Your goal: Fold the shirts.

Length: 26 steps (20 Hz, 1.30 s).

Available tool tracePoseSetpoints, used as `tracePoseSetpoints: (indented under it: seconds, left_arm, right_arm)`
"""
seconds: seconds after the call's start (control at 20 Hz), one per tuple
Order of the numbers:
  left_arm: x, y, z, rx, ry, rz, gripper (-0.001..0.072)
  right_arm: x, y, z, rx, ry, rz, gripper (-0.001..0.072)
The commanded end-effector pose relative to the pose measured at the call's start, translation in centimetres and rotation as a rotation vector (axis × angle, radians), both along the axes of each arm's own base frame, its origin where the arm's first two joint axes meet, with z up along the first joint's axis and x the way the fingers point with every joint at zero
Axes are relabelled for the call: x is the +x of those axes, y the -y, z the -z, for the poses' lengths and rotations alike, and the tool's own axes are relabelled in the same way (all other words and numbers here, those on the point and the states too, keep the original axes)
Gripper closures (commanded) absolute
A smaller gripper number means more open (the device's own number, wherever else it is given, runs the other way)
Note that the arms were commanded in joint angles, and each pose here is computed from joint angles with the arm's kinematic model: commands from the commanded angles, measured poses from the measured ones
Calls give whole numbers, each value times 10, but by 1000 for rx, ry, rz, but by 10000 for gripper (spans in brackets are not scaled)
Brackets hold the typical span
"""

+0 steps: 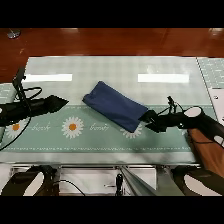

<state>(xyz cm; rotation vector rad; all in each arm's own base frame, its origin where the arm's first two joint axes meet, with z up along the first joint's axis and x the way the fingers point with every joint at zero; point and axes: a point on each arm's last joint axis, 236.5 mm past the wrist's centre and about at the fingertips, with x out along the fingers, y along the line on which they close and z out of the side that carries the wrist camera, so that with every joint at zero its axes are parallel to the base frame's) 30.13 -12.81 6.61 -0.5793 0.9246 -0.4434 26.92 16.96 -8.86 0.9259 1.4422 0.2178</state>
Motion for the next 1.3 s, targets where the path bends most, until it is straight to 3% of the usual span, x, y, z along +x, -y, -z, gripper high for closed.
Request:
tracePoseSetpoints:
  seconds: [0.0, 0.05, 0.1, 0.15, 0.2, 0.25, 0.45, 0.7, 1.0, 1.25]
  left_arm:
    - [0, 0, 1, 0, -3, 0, 681]
    - [0, 0, 1, 0, -2, 0, 681]
    - [0, 0, 1, 0, -2, 0, 682]
    - [0, 0, 1, 0, -2, 0, 681]
    - [0, 0, 1, 0, -3, 0, 682]
    - [0, 0, 1, 0, -3, 0, 682]
    - [0, 0, 1, 0, -3, 0, 681]
    - [0, 0, 1, 0, -3, 0, 681]
    - [0, 0, 1, 0, -3, 0, 681]
    - [0, 0, 1, 0, -3, 0, 681]
  right_arm:
    - [11, -29, 12, 57, -41, -74, 92]
    - [15, -40, 13, 51, -33, -110, 101]
    - [22, -48, 12, 49, -16, -137, 185]
    - [32, -55, 9, 47, 9, -156, 386]
    - [43, -61, 2, 45, 53, -193, 650]
    - [55, -69, -10, 51, 109, -237, 686]
    - [106, -80, -98, 10, 329, -410, 687]
    - [158, -37, -241, -284, 567, -473, 687]
    - [138, 82, -328, -402, 509, -279, 686]
    - [77, 205, -342, -484, 347, 7, 686]
